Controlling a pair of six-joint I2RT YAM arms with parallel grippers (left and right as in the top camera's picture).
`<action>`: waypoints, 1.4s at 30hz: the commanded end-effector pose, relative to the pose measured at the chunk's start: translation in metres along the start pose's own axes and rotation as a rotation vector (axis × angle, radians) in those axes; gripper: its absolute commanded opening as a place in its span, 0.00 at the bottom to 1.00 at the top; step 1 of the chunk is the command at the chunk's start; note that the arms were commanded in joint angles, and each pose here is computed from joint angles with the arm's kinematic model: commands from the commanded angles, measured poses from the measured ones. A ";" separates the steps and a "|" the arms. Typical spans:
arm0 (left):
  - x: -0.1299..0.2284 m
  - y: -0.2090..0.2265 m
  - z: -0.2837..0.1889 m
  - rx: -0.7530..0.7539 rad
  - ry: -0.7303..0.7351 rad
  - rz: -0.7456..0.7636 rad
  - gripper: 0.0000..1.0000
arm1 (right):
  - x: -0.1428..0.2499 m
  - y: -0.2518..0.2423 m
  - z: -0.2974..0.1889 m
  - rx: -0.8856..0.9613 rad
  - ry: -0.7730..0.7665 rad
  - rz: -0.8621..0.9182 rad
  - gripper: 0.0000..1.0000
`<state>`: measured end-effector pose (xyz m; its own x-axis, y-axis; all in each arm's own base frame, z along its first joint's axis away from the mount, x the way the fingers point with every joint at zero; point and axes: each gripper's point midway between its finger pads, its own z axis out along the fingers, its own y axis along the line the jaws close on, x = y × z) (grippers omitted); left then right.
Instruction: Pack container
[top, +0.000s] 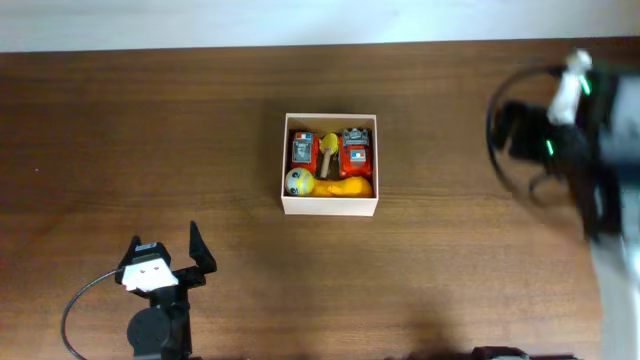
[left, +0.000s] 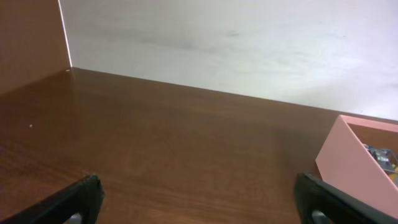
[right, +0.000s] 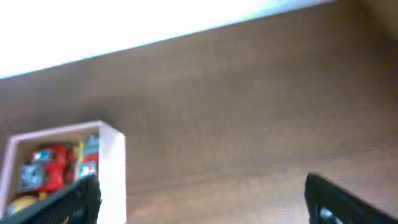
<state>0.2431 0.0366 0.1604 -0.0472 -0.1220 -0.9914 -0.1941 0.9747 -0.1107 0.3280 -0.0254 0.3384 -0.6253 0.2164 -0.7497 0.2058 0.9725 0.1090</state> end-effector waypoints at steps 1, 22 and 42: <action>0.001 -0.001 0.000 0.011 -0.001 0.015 0.99 | 0.034 0.001 -0.016 -0.038 -0.054 -0.010 0.99; 0.001 -0.002 0.000 0.011 -0.001 0.015 0.99 | 0.168 -0.001 0.000 -0.197 -0.545 -0.230 0.99; 0.001 -0.001 0.000 0.011 -0.001 0.015 0.99 | 0.213 -0.008 0.054 -0.181 -0.478 -0.248 0.99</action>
<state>0.2431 0.0366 0.1604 -0.0465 -0.1220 -0.9914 -0.1940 0.9747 -0.1108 0.2338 0.0053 0.1438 -0.2253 -0.0309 -0.9738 -0.0435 0.9988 -0.0216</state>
